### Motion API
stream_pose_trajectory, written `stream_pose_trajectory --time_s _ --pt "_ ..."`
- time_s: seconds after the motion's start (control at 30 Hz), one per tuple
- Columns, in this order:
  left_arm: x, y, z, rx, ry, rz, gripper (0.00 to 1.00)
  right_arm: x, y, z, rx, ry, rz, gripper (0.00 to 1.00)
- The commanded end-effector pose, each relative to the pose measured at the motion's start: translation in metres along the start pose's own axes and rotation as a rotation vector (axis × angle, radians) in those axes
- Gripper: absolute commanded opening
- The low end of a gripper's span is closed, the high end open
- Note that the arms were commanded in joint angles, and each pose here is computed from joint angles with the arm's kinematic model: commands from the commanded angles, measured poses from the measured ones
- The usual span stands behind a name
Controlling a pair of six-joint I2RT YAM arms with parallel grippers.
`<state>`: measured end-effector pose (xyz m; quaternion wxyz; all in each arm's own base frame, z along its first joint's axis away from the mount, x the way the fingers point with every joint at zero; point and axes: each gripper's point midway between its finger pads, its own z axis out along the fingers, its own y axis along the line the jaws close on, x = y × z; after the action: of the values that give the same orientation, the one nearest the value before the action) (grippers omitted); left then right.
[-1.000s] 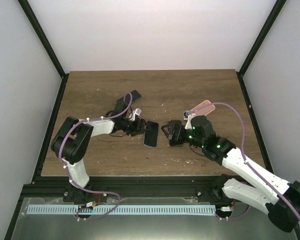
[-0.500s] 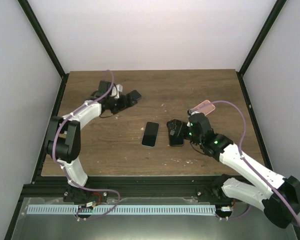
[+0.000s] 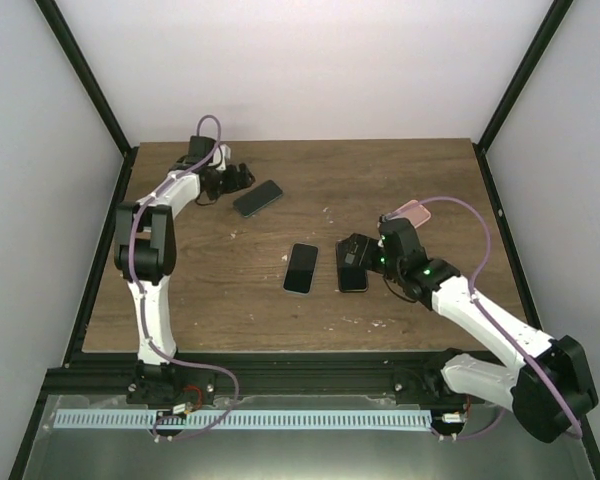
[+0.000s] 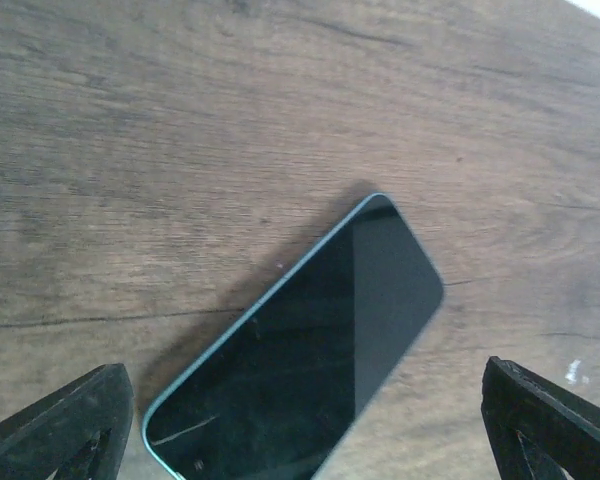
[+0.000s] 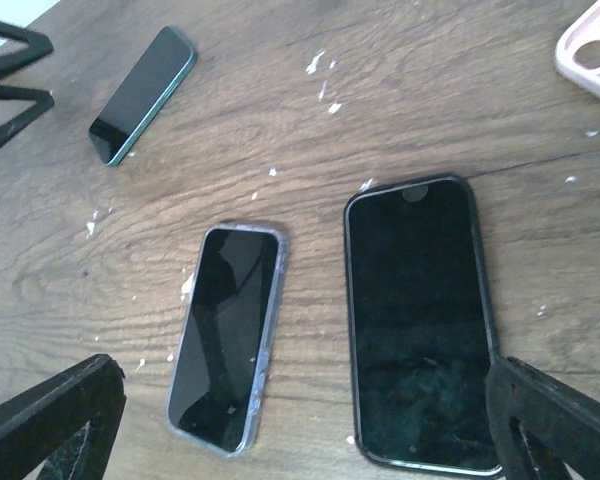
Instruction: Put the phone into the phone case
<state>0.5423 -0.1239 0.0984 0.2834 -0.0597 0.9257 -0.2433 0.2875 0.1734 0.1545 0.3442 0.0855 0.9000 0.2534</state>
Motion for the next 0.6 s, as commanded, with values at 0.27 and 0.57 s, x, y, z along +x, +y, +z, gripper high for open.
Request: stream_pose_trajectory --time_s 0.27,0.57 --pt "0.025 0.016 0.051 0.039 0.136 0.015 0.91 -0.055 -0.062 0.025 0.143 -0.088 0.096 0.66" --pt "0.056 0.020 0.053 0.001 0.201 -0.020 0.86 -0.101 -0.127 0.051 0.230 -0.152 0.202 0.43"
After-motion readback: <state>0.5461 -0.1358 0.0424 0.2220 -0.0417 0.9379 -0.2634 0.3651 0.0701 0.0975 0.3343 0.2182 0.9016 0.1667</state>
